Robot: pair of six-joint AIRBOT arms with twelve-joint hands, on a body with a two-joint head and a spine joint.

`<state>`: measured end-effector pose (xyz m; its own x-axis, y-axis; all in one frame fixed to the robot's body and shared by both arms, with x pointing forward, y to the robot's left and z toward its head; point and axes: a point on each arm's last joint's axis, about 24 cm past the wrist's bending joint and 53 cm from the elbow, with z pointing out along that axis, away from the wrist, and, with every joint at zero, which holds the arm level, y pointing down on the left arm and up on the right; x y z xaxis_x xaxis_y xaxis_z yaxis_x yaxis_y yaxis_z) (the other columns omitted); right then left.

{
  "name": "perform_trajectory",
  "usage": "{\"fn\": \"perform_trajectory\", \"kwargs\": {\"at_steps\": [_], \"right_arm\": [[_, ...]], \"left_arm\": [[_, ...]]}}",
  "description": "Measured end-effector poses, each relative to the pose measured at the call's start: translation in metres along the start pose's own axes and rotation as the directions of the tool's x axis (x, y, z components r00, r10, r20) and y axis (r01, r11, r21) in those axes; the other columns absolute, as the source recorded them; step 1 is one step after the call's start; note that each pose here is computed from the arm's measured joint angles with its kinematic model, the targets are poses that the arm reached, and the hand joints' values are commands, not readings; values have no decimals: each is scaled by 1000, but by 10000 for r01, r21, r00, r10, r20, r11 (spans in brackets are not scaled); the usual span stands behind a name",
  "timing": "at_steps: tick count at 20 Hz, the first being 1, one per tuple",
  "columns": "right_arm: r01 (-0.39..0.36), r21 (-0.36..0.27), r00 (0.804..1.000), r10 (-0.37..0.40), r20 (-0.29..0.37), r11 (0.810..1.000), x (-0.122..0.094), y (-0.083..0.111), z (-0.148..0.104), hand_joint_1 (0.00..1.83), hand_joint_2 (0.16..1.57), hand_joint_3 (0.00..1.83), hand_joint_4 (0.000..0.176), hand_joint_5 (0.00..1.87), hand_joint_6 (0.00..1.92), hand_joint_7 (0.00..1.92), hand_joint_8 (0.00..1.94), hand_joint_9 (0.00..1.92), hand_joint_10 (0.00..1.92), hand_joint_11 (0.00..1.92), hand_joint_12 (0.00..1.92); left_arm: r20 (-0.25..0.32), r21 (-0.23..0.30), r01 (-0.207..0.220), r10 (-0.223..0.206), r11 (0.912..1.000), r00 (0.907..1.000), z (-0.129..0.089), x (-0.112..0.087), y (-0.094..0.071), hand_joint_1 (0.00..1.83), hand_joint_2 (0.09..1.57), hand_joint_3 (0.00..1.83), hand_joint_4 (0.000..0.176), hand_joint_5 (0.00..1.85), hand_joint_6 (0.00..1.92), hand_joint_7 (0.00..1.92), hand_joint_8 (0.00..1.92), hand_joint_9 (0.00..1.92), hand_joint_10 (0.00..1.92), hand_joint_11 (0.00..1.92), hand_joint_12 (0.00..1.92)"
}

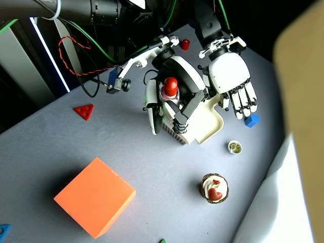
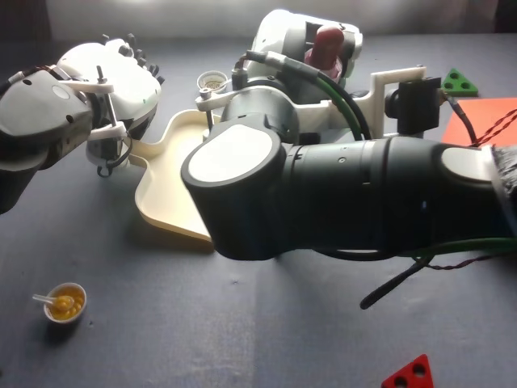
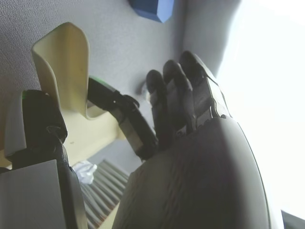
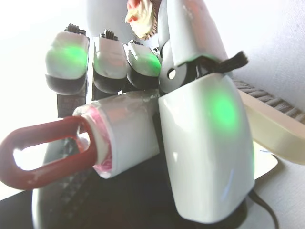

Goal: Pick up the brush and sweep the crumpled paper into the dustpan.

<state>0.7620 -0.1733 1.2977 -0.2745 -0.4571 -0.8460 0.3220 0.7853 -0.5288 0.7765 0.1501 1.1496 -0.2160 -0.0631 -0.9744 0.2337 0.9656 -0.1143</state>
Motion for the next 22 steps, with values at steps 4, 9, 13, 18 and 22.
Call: {"fn": "perform_trajectory", "kwargs": {"at_steps": [4, 9, 13, 18, 22], "right_arm": [[-335, -50, 9993, 336, 182, 9994, -8, 8, -2, 1298, 1137, 0, 0, 1154, 1921, 1219, 1941, 1301, 1921, 1354, 1921], [-1556, 195, 9869, 1546, 459, 9876, -14, -1, 2, 1312, 1135, 0, 0, 1178, 1921, 1239, 1941, 1336, 1921, 1401, 1921], [-3045, 128, 9515, 3036, 488, 9524, -13, -5, 3, 1289, 1124, 0, 0, 1181, 1921, 1229, 1941, 1296, 1921, 1310, 1921], [-4043, 281, 9122, 4008, 852, 9142, -18, -17, 6, 1323, 1122, 0, 0, 1177, 1921, 1200, 1941, 1267, 1921, 1261, 1921], [-4098, 364, 9100, 4058, 849, 9114, -13, -26, 7, 1327, 1125, 0, 0, 1160, 1921, 1246, 1941, 1370, 1921, 1353, 1921]], "left_arm": [[20, 11, -49, 49, 10000, 10000, 0, 0, 0, 1105, 1083, 2, 0, 1054, 858, 359, 0, 256, 2, 0, 545], [137, 81, -154, 153, 9998, 9998, 1, -6, -2, 1112, 1087, 0, 0, 1046, 872, 340, 0, 243, 0, 0, 517], [134, 96, -133, 132, 9999, 9998, 1, -6, -3, 1108, 1085, 1, 0, 1050, 864, 330, 0, 233, 0, 0, 520], [123, 128, -133, 131, 9998, 9998, 1, -6, -5, 1116, 1081, 0, 0, 1059, 850, 330, 0, 226, 0, 0, 528], [122, 132, -136, 135, 9998, 9998, 1, -6, -5, 1113, 1089, 0, 0, 1041, 879, 344, 4, 249, 6, 0, 591]]}}
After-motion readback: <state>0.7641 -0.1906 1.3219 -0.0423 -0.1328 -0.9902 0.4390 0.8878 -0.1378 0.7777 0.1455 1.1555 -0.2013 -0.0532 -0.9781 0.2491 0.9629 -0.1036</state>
